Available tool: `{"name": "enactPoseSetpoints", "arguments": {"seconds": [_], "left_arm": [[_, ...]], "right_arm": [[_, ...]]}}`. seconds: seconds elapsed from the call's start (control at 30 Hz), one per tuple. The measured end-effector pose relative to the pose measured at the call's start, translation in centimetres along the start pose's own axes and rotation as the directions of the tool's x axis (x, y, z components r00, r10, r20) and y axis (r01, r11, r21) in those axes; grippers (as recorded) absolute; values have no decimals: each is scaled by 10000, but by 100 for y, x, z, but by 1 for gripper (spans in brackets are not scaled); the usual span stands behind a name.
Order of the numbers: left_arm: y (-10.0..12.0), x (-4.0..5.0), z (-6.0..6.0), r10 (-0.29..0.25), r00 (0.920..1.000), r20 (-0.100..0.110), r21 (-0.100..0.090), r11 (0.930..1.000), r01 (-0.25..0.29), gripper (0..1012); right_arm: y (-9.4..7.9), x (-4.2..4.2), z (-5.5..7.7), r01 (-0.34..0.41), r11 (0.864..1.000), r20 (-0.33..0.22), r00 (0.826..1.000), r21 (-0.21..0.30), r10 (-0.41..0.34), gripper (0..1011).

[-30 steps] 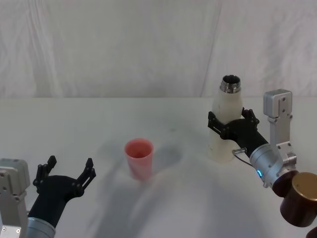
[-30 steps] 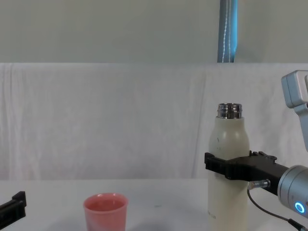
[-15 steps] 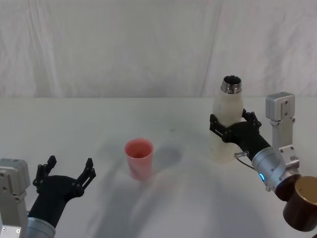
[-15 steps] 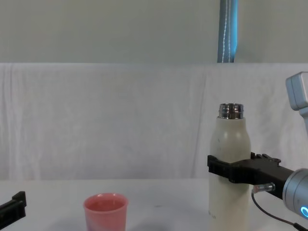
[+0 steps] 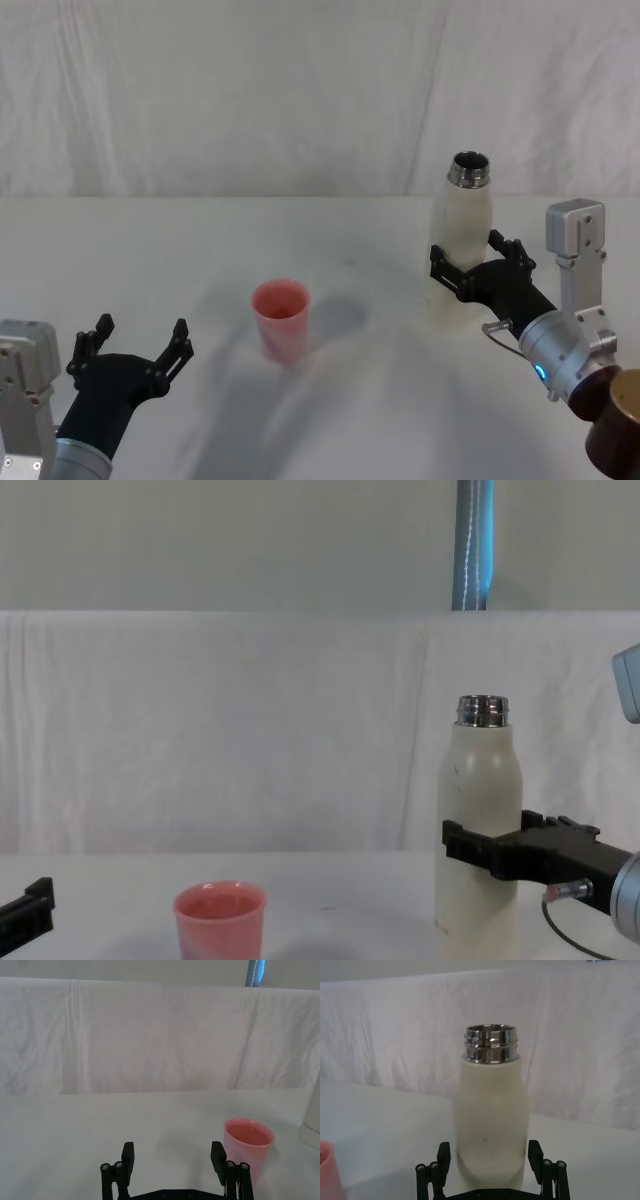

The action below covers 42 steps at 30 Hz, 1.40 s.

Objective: Grasp the thermos with one hand and pour water into the cup lid.

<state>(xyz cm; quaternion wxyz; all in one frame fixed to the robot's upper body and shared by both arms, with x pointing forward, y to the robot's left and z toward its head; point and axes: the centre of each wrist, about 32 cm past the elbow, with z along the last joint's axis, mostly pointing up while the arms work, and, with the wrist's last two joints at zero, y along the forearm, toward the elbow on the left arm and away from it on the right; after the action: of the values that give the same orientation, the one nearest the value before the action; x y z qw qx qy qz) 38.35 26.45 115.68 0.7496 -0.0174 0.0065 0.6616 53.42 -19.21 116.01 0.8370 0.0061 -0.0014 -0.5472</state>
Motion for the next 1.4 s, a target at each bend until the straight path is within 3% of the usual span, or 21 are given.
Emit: {"name": "enactPoseSetpoints", "arguments": {"seconds": [0.4, 0.7, 0.93, 1.1, 1.4], "left_arm": [[0, 0, 0, 0, 10000, 1, 0, 10000, 0, 1001], [0, 0, 0, 0, 10000, 0, 0, 10000, 0, 1001], [0, 0, 0, 0, 10000, 1, 0, 10000, 0, 1001], [0, 0, 0, 0, 10000, 0, 0, 10000, 0, 1001], [0, 0, 0, 0, 10000, 0, 0, 10000, 0, 1001]], "right_arm": [[-232, 2, 14, -182, 9996, 21, 9998, -224, 182, 1000], [-412, 25, 50, 76, 9997, 15, 10000, -241, -76, 1000], [-528, -59, 39, 437, 9989, -83, 9990, 185, -436, 1000], [-616, -162, 24, 674, 9962, -196, 9976, 556, -664, 1000], [-701, -294, -25, 1182, 9889, -58, 9930, 898, -1181, 1000]]}}
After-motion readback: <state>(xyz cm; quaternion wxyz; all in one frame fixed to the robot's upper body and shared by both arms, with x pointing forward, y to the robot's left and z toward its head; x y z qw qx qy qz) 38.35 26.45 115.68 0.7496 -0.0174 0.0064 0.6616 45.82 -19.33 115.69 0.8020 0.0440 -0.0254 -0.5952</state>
